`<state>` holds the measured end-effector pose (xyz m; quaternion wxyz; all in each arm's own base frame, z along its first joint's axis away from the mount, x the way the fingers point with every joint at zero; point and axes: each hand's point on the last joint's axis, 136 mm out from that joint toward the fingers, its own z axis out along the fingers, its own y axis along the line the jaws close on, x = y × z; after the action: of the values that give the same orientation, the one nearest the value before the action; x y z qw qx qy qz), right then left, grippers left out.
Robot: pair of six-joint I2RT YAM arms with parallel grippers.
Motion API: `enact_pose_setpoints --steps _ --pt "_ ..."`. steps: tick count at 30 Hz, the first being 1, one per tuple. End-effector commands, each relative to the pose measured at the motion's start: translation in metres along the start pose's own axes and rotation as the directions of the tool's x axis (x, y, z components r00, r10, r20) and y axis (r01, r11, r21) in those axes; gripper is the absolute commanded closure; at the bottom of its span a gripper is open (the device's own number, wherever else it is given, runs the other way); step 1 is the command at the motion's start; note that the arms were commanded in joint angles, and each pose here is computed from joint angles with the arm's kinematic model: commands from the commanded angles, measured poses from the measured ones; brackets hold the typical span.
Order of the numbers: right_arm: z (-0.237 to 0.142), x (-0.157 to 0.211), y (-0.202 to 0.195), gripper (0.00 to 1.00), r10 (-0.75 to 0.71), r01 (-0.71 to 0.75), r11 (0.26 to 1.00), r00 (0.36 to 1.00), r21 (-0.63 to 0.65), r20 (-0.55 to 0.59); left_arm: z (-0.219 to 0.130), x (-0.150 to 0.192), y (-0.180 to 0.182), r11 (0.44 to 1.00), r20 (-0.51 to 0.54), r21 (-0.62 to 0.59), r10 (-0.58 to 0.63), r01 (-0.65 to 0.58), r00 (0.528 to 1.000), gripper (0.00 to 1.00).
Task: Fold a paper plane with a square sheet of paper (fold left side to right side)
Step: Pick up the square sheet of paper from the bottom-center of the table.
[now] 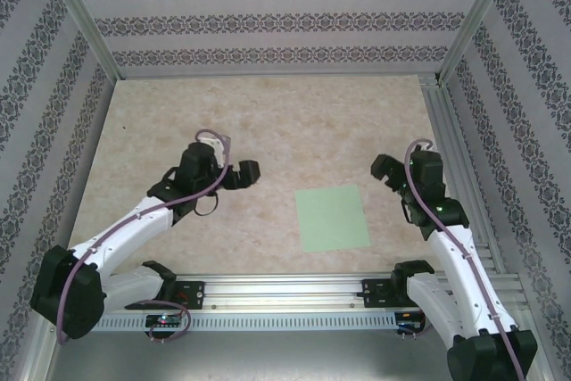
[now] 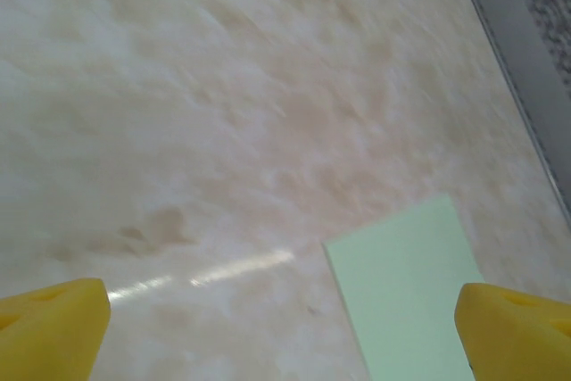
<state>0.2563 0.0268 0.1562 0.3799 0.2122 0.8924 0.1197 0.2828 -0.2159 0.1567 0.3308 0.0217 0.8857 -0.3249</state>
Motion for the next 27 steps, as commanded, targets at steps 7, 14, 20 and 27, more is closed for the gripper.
enact_pose_setpoints --steps 7,14,20,27 --pt "0.009 0.11 -0.019 0.02 0.049 -0.031 0.998 0.94 0.06 -0.336 0.037 0.09 -0.089 0.985 -0.31 0.171 0.028 0.027 0.95 0.0" --pt "0.027 0.122 -0.005 0.02 -0.047 0.076 0.995 0.925 0.064 -0.377 0.065 0.132 -0.115 0.979 -0.413 0.202 0.053 0.034 0.909 0.0" --pt "0.045 0.116 0.007 0.02 -0.091 0.125 0.99 0.926 0.072 -0.367 0.079 0.15 -0.118 0.978 -0.462 0.201 0.037 0.063 0.886 0.0" --pt "0.068 0.113 0.024 0.05 -0.137 0.166 0.986 0.906 0.037 -0.4 0.086 0.165 -0.119 0.973 -0.509 0.206 0.016 0.103 0.861 0.0"
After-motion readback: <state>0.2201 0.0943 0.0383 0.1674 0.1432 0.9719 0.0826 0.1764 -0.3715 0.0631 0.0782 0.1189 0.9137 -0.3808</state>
